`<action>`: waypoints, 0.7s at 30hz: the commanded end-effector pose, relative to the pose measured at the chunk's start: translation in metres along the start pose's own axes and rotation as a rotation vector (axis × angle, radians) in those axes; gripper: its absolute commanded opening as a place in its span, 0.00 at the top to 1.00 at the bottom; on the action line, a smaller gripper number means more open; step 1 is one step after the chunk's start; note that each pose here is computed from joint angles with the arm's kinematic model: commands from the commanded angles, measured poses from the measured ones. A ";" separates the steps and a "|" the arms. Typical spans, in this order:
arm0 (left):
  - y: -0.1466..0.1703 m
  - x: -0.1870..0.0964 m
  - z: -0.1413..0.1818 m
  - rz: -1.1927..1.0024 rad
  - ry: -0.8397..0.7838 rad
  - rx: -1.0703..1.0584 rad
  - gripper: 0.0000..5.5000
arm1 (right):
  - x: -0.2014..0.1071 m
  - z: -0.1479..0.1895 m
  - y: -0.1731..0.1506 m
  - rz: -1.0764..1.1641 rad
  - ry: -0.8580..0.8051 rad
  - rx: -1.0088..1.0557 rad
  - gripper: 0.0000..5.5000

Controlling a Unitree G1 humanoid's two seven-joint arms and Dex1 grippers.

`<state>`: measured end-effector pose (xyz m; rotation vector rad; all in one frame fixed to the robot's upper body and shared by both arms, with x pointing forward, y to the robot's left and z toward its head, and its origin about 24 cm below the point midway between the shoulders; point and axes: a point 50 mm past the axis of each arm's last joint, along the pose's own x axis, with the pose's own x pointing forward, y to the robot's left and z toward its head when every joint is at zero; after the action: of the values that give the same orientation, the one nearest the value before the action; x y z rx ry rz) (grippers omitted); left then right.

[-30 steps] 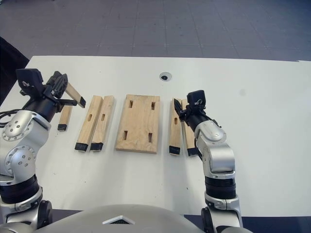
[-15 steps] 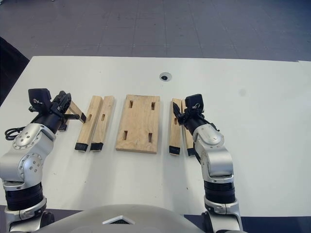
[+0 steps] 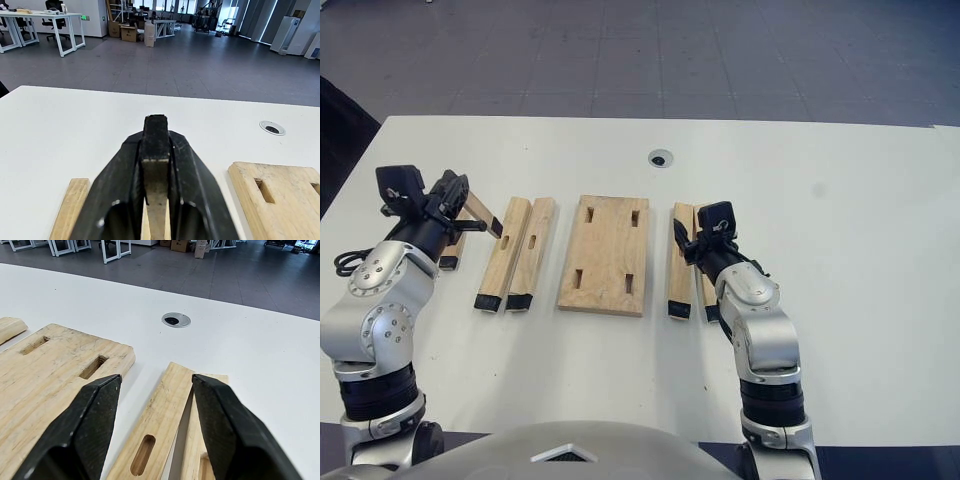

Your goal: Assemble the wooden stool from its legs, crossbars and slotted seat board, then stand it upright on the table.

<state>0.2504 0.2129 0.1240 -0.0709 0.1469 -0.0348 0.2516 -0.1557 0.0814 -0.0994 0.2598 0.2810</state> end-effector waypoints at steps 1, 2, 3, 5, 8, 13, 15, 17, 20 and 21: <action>-0.004 0.003 -0.007 -0.009 0.026 -0.005 0.92 | 0.000 0.003 -0.001 0.001 0.000 -0.006 0.53; -0.004 0.002 -0.009 -0.008 0.035 -0.002 0.92 | 0.000 0.003 -0.002 0.000 0.001 -0.005 0.53; -0.003 0.002 -0.011 -0.007 0.044 0.004 0.92 | 0.000 0.003 -0.002 -0.001 0.002 -0.005 0.53; -0.002 0.001 -0.015 -0.003 0.061 0.014 0.92 | 0.000 0.003 -0.003 -0.002 0.002 -0.005 0.53; 0.001 0.000 -0.019 0.002 0.074 0.026 0.92 | 0.000 0.003 -0.003 -0.004 0.003 -0.003 0.53; -0.001 -0.002 -0.033 -0.018 0.136 0.020 0.92 | 0.000 0.003 -0.003 -0.007 0.001 -0.001 0.53; -0.002 -0.003 -0.050 -0.031 0.229 0.027 0.92 | 0.000 0.003 -0.003 -0.007 -0.001 -0.002 0.53; 0.000 -0.001 -0.058 -0.012 0.254 0.025 0.92 | 0.001 0.004 -0.003 -0.007 -0.002 -0.003 0.53; 0.009 -0.004 -0.064 0.034 0.246 0.031 0.92 | 0.001 0.004 -0.004 -0.010 -0.003 -0.006 0.53; 0.010 -0.007 -0.069 0.038 0.261 0.034 0.92 | 0.001 0.004 -0.005 -0.011 -0.002 -0.006 0.53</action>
<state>0.2484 0.2111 0.0924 -0.0312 0.2282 -0.0497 0.2520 -0.1581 0.0820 -0.1023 0.2609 0.2744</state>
